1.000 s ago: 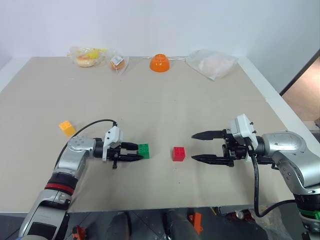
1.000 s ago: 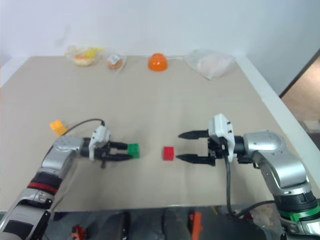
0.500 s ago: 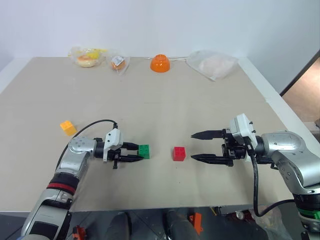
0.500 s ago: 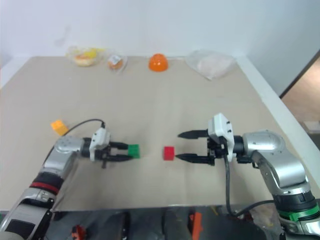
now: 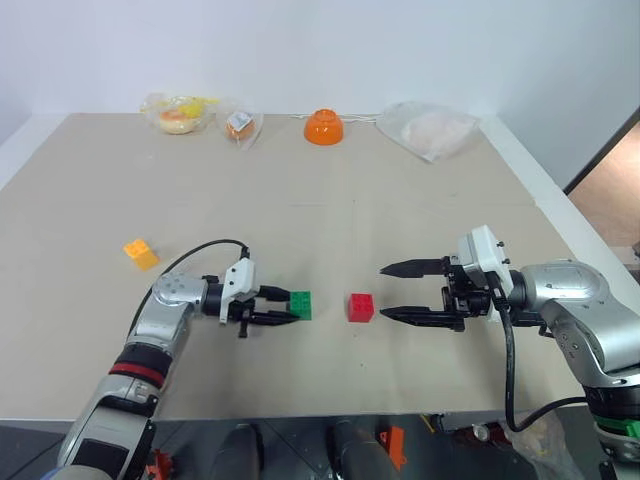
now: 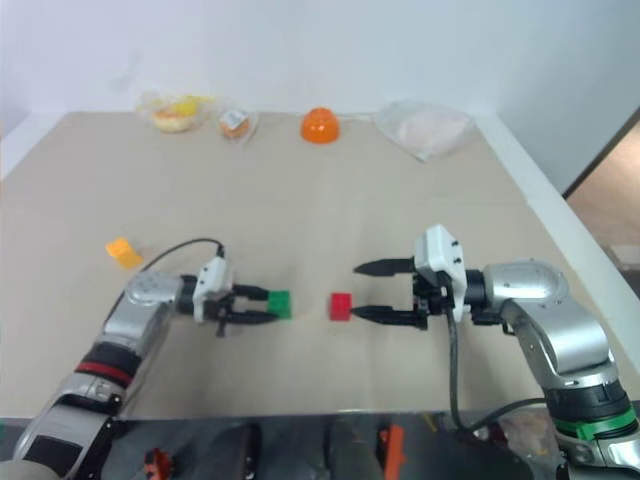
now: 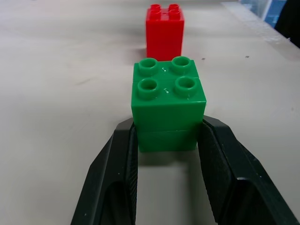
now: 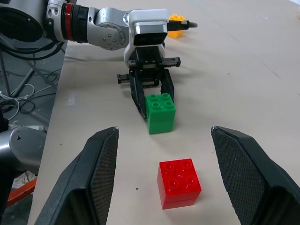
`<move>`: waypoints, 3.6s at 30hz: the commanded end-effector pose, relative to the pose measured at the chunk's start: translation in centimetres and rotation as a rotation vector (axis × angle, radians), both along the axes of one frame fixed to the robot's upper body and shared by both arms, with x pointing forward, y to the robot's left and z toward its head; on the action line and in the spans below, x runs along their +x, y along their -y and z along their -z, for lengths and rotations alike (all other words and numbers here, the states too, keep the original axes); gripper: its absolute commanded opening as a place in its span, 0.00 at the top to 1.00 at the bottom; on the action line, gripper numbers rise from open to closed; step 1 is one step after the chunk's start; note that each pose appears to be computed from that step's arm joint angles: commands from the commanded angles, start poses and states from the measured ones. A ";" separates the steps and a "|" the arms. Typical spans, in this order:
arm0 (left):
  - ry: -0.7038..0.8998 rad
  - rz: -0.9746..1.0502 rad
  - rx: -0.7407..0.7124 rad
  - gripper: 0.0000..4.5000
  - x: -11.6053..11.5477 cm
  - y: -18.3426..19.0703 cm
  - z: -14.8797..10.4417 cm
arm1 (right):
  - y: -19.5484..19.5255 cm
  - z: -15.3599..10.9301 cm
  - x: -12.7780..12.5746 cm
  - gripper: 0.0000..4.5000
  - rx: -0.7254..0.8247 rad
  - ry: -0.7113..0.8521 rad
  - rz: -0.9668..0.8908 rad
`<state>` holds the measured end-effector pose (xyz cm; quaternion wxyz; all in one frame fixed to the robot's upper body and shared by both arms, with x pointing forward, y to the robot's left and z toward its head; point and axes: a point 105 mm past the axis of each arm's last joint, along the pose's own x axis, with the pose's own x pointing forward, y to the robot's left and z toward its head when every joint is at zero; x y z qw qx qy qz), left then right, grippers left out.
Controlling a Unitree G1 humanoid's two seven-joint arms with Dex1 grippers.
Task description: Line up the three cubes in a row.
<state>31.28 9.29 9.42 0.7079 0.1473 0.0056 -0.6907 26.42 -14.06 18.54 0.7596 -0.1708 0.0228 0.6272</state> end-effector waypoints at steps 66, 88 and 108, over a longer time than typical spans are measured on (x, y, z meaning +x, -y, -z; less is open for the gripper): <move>0.038 -1.859 -0.351 0.05 0.3 -18.1 -3.1 | -3.6 -0.9 1.3 0.27 0.100 0.074 -0.099; 0.012 -1.977 -0.335 0.05 3.1 -18.5 -2.4 | -6.9 -5.6 2.0 0.27 0.330 0.164 -0.057; -0.018 -2.038 -0.355 0.37 4.7 -18.1 -2.6 | -7.3 -4.4 2.0 0.27 0.313 0.145 -0.063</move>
